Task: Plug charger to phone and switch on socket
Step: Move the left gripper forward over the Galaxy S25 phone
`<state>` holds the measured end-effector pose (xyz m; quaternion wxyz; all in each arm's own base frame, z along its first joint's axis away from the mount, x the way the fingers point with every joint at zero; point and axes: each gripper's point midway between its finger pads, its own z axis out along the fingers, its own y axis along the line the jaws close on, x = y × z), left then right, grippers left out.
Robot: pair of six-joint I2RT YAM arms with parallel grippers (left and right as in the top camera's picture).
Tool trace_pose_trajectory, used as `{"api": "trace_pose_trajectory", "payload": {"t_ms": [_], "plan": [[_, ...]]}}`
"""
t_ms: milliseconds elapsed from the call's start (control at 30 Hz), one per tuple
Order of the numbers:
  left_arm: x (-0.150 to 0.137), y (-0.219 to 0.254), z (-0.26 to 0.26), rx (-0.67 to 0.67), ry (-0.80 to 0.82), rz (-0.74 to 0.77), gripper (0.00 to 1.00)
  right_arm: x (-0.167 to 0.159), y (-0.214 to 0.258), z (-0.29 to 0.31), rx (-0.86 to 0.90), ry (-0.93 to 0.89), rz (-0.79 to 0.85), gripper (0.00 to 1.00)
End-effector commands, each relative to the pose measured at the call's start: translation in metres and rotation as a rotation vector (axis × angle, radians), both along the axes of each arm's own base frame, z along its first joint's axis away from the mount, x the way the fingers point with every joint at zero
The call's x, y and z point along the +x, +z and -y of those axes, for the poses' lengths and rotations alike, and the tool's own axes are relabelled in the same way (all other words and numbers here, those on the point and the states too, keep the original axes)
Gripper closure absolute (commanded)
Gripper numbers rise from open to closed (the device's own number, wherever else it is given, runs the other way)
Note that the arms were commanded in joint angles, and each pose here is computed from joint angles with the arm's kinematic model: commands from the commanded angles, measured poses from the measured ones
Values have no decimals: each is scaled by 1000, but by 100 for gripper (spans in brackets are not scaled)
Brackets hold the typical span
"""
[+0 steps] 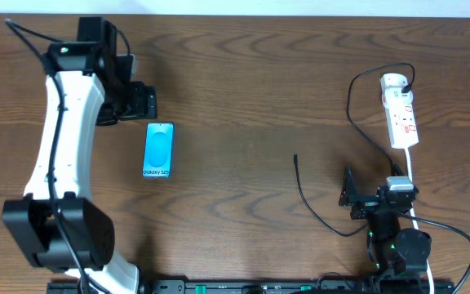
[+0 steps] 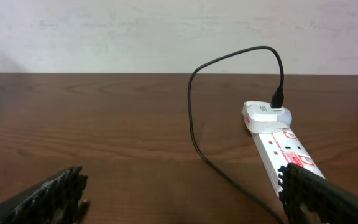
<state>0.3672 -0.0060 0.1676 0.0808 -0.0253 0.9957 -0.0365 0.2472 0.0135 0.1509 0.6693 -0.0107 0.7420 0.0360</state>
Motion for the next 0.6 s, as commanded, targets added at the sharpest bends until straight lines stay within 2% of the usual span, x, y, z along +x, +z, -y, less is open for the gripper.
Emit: {"api": "trace_pose_trajectory", "payload": {"t_ms": [0,33,67,100,133,567], "plan": [[8,-9,6,-2,-31,-8,33,0,0,0,9,-3,-1,1],[9,-11,6,-2,-32,-12,42,0,0,0,9,-3,-1,1],[11,-15,6,-2,-32,-19,40,0,0,0,9,-3,-1,1],[12,-17,6,-2,-31,-22,11,0,0,0,9,-3,-1,1],[12,-18,6,-2,-32,-26,2,0,0,0,9,-3,-1,1],[17,-52,6,-2,-32,-30,2,0,0,0,9,-3,-1,1]]}}
